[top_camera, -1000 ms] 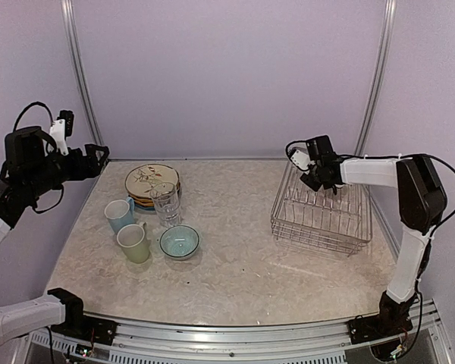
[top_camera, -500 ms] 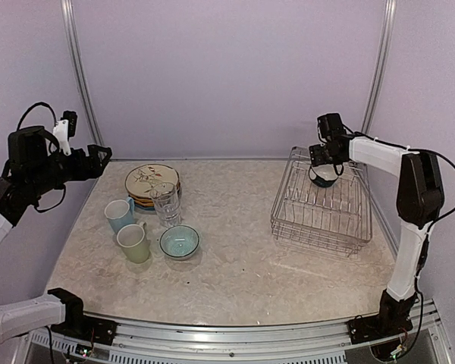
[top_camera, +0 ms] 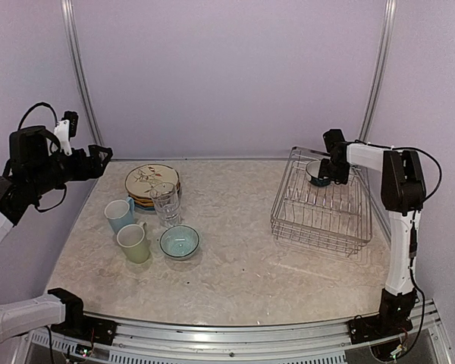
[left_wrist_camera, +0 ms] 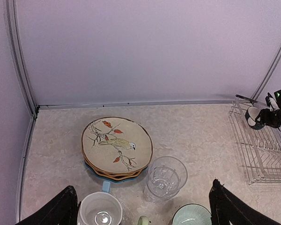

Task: Unload the mixed dishes from the dish rack
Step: Grab the bowl from the dish rack, then place the bowl in the bowl.

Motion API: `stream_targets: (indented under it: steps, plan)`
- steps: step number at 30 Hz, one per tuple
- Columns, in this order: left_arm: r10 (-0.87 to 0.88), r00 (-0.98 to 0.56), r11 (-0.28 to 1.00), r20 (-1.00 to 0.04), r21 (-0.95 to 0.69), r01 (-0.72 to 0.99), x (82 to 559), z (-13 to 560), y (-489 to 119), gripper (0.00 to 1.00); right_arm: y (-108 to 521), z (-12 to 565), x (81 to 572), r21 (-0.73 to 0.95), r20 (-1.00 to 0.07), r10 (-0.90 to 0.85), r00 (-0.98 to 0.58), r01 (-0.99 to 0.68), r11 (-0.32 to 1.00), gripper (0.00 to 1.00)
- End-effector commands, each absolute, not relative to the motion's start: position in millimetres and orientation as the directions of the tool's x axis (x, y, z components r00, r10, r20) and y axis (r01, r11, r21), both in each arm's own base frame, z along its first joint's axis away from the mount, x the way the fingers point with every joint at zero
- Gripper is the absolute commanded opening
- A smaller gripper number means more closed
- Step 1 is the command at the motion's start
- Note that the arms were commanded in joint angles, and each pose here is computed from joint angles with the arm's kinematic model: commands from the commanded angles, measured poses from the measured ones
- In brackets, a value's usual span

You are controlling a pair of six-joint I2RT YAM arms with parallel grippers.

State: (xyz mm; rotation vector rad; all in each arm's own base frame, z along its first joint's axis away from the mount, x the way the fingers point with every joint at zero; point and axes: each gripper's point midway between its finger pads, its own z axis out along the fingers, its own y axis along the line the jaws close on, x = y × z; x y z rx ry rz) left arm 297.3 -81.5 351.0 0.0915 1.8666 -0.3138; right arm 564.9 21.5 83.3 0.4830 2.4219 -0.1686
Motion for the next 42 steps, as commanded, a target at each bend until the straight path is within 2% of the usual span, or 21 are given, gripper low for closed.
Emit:
stream_targets:
  steps: [1,7,14,21,26,34,42]
  plan:
    - [-0.098,-0.319,0.961,-0.943,-0.173,0.217,298.0,348.4,-80.0,0.92,15.8,79.0,561.5,-0.003,-0.603,0.333,-0.725,0.420,0.908,0.58]
    - [-0.102,-0.319,0.958,-0.942,-0.179,0.224,297.8,349.4,-81.2,0.92,12.7,91.4,561.9,-0.013,-0.619,0.327,-0.714,0.425,0.905,0.20]
    - [-0.107,-0.316,0.957,-0.943,-0.184,0.226,296.7,350.8,-81.1,0.92,10.4,128.7,558.9,-0.012,-0.662,0.299,-0.687,0.408,0.913,0.01]
    - [-0.111,-0.315,0.955,-0.943,-0.190,0.230,295.7,351.8,-81.6,0.92,26.4,175.4,543.8,0.015,-0.706,0.242,-0.666,0.327,0.945,0.00]
    - [-0.114,-0.319,0.954,-0.941,-0.193,0.230,296.2,350.9,-82.1,0.92,72.2,222.2,522.5,0.003,-0.771,0.117,-0.626,0.180,0.984,0.00]
    - [-0.117,-0.322,0.955,-0.939,-0.196,0.225,297.4,349.8,-81.6,0.92,203.7,257.7,471.5,-0.051,-0.806,-0.157,-0.571,-0.197,0.979,0.00]
    - [-0.123,-0.325,0.957,-0.938,-0.199,0.212,299.1,348.7,-79.2,0.92,354.8,224.5,416.3,-0.033,-0.759,-0.358,-0.544,-0.517,0.856,0.00]
